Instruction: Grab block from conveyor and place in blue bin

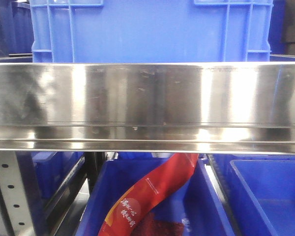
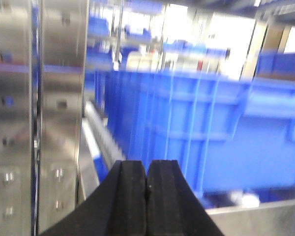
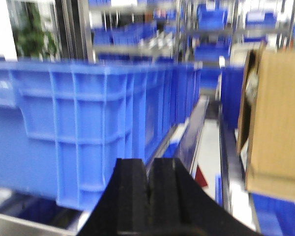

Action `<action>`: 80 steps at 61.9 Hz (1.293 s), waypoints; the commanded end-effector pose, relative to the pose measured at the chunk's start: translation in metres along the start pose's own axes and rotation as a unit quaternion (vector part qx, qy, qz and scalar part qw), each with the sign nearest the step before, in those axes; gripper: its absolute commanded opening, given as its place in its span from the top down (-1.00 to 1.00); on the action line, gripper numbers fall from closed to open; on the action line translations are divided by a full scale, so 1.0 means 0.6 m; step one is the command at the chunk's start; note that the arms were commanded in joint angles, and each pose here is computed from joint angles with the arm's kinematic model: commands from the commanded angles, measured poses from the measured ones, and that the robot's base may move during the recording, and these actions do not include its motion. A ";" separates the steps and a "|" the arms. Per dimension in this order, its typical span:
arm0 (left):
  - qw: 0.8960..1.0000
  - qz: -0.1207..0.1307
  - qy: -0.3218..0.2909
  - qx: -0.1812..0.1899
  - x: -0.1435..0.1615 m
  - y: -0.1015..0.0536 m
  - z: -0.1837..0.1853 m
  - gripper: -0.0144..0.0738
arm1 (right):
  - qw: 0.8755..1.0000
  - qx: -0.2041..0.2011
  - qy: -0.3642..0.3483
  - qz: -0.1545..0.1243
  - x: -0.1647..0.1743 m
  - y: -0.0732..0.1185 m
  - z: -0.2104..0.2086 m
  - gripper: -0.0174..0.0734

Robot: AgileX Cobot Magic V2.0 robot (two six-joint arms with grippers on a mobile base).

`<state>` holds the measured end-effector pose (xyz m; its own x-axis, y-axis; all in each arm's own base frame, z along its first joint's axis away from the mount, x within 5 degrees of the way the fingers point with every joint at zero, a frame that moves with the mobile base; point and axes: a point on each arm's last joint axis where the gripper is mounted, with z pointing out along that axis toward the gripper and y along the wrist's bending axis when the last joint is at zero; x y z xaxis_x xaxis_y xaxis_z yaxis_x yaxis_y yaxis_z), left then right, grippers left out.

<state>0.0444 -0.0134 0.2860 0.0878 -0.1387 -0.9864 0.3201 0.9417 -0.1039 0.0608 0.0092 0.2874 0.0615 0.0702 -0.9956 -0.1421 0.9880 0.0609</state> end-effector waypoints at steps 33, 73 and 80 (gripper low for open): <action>1.000 0.000 -0.026 0.002 -0.006 -0.001 -0.009 0.92 | 0.998 0.026 -0.040 -0.028 0.005 -0.005 -0.021 0.97; 1.000 0.000 -0.026 0.002 -0.006 -0.001 -0.009 0.92 | 0.993 0.119 -0.020 -0.013 0.119 -0.031 -0.020 0.97; 1.000 0.000 -0.026 0.002 -0.006 -0.001 -0.009 0.92 | 0.993 0.119 -0.006 -0.012 0.124 -0.031 -0.020 0.97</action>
<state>0.0402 -0.0120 0.2876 0.1163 -0.1486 -0.9820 0.3236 0.9405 -0.1040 0.0562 -0.0054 0.2125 0.0749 0.0523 -0.9958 0.0922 0.9940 0.0591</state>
